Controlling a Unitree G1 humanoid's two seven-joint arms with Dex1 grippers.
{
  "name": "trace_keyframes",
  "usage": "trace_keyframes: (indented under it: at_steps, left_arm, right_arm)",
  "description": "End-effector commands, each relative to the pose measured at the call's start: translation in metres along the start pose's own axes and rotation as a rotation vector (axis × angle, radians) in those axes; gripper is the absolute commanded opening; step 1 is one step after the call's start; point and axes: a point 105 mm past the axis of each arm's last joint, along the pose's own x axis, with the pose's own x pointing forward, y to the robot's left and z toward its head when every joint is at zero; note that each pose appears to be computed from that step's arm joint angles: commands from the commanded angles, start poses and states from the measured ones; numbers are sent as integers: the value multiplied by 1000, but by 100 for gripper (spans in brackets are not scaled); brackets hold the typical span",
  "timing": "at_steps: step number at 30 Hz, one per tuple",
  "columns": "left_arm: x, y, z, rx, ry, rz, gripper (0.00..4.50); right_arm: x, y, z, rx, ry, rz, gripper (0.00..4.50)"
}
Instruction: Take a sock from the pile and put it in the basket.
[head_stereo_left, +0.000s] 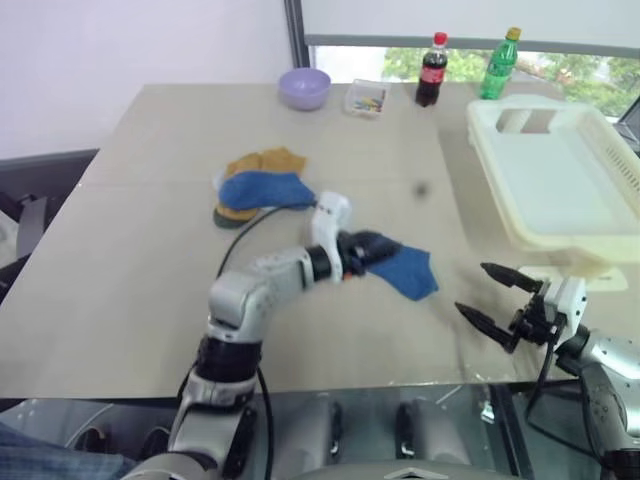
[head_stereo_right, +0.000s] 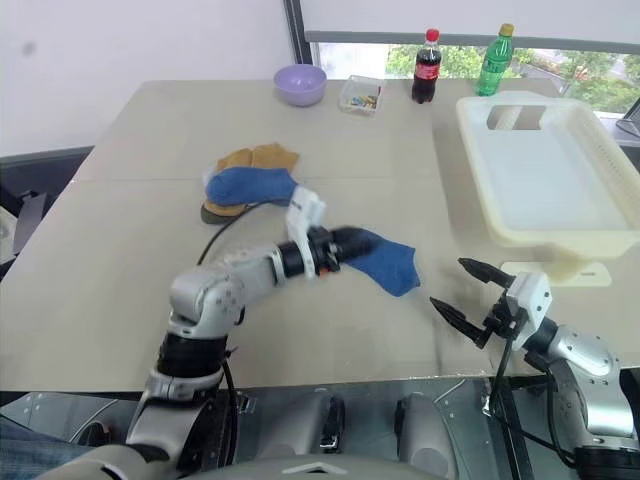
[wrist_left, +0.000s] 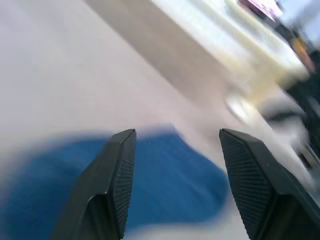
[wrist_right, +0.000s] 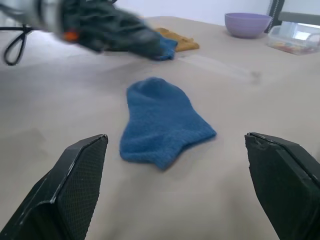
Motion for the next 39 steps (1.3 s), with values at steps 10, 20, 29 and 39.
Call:
trace_keyframes:
  at_steps: [10,20,29,39]
  left_arm:
    - [20,44,-19,102,18,35,283]
    - [-47,14,-67,97,169,-121,283]
    - [-93,-6,-82,35,237,-142,283]
    - [-34,8,-30,181,7,-141,283]
  right_arm:
    - [45,14,-27,20,257,-23,450]
    - [32,-1,-27,88,358,-51,450]
    - [26,5,-25,111,355,40,450]
    - [33,4,-22,125,345,81,450]
